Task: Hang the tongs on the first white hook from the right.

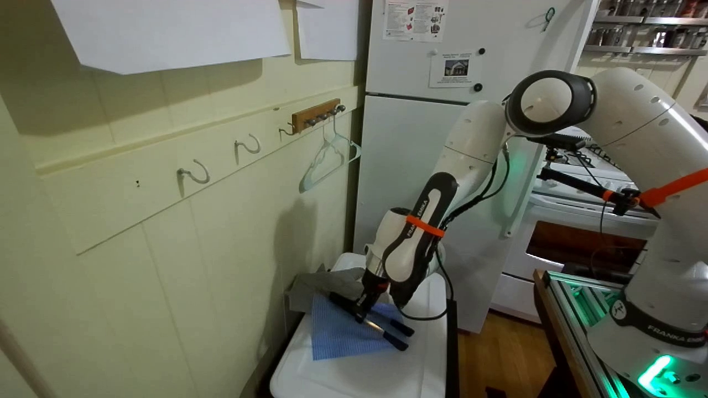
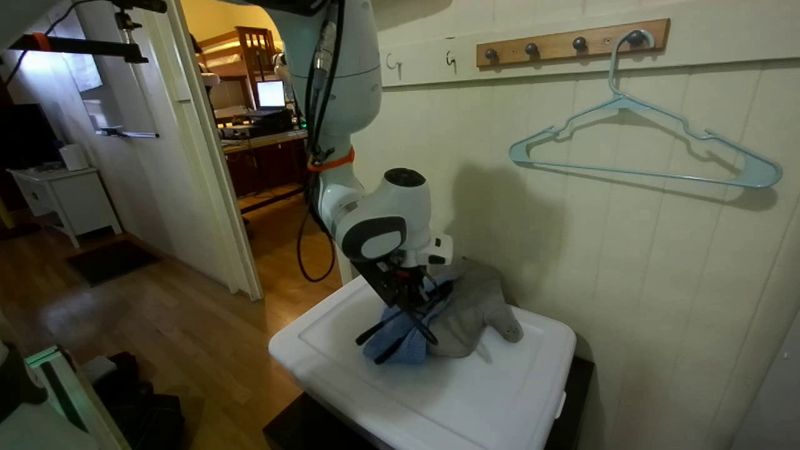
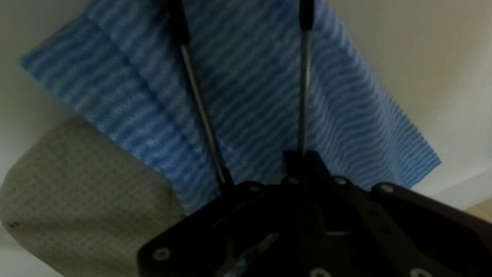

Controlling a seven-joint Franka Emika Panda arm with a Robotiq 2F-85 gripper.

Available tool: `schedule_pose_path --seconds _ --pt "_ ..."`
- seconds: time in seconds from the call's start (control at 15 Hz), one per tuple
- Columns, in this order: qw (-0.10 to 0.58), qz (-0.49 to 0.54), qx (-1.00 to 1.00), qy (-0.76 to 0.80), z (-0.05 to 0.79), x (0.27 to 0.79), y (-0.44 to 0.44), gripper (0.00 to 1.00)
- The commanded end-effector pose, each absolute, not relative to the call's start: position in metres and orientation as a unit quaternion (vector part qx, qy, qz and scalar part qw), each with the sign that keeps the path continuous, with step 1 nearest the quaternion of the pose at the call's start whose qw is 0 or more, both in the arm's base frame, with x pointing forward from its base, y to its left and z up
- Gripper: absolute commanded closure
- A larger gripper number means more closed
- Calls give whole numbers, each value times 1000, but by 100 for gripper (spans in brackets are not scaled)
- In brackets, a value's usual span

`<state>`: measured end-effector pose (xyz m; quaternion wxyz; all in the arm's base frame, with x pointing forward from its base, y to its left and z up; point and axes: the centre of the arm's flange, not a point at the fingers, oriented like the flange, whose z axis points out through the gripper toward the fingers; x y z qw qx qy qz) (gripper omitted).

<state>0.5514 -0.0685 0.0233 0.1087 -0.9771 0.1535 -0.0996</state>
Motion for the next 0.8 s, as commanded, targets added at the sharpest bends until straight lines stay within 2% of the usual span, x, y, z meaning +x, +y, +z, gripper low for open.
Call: schedule_pose_path --seconds 0.0,0.47,0.73 --pt "115 -112 -973 163 49 534 -61 98" --pt "127 -132 -968 174 71 527 -51 98" --pt "124 -180 -963 159 92 516 -41 98"
